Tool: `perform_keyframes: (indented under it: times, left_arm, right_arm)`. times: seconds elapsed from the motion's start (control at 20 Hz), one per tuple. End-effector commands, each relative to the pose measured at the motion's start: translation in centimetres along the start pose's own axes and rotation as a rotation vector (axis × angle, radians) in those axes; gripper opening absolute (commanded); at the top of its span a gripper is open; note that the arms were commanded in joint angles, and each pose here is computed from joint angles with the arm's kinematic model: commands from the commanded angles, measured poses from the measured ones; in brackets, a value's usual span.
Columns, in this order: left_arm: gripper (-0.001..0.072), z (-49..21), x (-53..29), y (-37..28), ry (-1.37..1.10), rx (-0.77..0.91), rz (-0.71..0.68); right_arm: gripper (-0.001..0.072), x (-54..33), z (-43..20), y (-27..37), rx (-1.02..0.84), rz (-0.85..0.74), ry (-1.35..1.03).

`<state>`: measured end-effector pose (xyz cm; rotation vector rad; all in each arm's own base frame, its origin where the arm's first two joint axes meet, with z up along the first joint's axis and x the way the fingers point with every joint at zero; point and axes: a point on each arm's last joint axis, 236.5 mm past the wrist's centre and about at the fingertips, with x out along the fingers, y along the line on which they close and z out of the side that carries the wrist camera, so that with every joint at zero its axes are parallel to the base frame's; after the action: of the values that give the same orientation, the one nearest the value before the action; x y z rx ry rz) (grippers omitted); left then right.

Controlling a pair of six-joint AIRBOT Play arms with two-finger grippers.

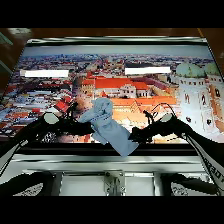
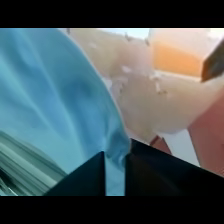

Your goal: Fold the shirts.

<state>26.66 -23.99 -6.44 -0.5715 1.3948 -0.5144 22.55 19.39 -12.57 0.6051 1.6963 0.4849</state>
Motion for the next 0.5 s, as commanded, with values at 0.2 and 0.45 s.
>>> perform_keyframes:
  times: [0.2, 0.45]
  left_arm:
    - [0.0034, 3.7, -5.6, -2.9, -0.083, 0.228, 0.102]
    - [0.0036, 8.3, -26.1, -11.9, -0.486, 0.534, 0.269]
  right_arm:
    - [0.0058, -4.2, 4.1, 6.4, -0.19, 0.076, -0.143]
    - [0.0058, -25.2, 7.6, 18.6, -0.497, 0.135, -0.709]
